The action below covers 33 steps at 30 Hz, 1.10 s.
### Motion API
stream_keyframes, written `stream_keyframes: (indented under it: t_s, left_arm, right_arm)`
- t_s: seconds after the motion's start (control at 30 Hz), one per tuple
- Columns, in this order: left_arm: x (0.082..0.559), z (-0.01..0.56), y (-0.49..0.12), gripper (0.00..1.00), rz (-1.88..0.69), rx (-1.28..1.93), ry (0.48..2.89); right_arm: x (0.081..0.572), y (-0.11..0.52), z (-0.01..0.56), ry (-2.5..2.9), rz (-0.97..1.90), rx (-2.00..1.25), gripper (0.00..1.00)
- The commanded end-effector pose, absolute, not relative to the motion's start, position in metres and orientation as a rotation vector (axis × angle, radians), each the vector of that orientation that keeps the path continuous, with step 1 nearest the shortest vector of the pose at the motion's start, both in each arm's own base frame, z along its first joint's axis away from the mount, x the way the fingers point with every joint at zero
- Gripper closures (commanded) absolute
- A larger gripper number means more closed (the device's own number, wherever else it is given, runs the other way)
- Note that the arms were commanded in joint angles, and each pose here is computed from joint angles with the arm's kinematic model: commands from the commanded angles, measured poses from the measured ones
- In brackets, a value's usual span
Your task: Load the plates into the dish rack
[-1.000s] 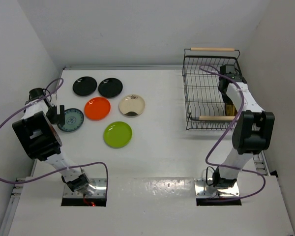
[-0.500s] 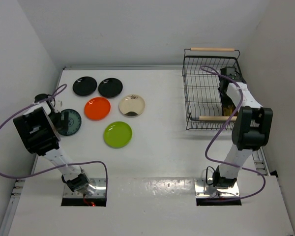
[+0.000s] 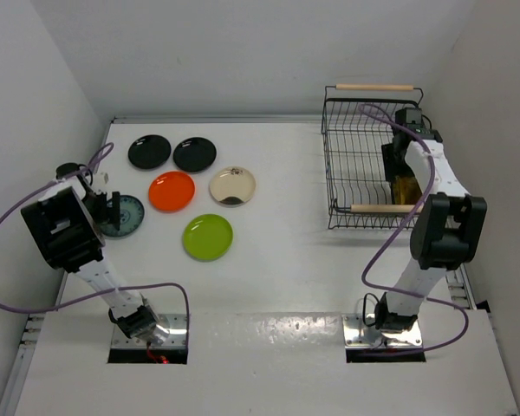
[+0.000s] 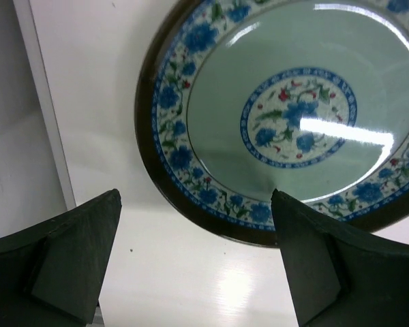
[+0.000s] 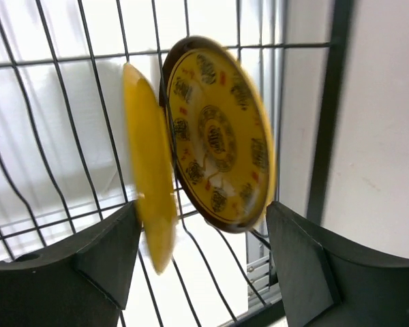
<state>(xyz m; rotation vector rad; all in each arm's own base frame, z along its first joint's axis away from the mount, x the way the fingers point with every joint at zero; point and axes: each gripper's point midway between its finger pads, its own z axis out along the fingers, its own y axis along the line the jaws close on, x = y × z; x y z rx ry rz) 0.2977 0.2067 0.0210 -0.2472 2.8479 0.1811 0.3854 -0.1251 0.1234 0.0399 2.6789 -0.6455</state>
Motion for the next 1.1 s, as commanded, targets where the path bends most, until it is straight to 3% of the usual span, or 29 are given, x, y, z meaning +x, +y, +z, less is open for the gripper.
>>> stream_keyframes:
  t_s: [0.0, 0.07, 0.17, 0.37, 0.5, 0.57, 0.7, 0.8, 0.9, 1.03, 1.07]
  left_arm:
    - [0.305, 0.018, 0.213, 0.04, 0.149, -0.262, 2.838]
    - [0.303, 0.009, 0.211, 0.05, 0.13, -0.281, 2.86]
    - [0.299, 0.002, 0.212, 0.05, 0.117, -0.31, 2.875]
    - [0.3, 0.005, 0.213, 0.05, 0.125, -0.293, 2.869]
    - [0.298, 0.005, 0.216, 0.05, 0.129, -0.293, 2.87]
    - [0.298, 0.005, 0.212, 0.05, 0.095, -0.289, 2.869]
    - [0.299, -0.001, 0.207, 0.06, 0.053, -0.287, 2.876]
    - [0.297, -0.013, 0.206, 0.06, 0.029, -0.305, 2.902]
    - [0.299, -0.02, 0.21, 0.09, 0.035, -0.323, 2.917]
    - [0.297, -0.03, 0.205, 0.42, -0.033, -0.336, 2.932]
    - [0.3, -0.03, 0.198, 0.65, -0.091, -0.331, 2.921]
  right_arm:
    - [0.397, -0.128, 0.169, 2.548, -0.628, 0.088, 0.28]
    - [0.396, -0.132, 0.169, 2.552, -0.659, 0.088, 0.3]
    - [0.394, -0.135, 0.159, 2.578, -0.673, 0.092, 0.44]
    - [0.386, -0.138, 0.141, 2.636, -0.708, 0.111, 0.53]
    - [0.381, -0.15, 0.143, 2.624, -0.811, 0.149, 0.71]
    - [0.381, -0.15, 0.147, 2.606, -0.799, 0.158, 0.69]
    - [0.389, -0.143, 0.162, 2.56, -0.728, 0.174, 0.51]
    - [0.391, -0.14, 0.177, 2.53, -0.711, 0.17, 0.43]
    - [0.392, -0.136, 0.192, 2.495, -0.684, 0.167, 0.42]
    - [0.392, -0.127, 0.214, 2.433, -0.665, 0.14, 0.4]
    - [0.392, -0.127, 0.222, 2.41, -0.668, 0.132, 0.4]
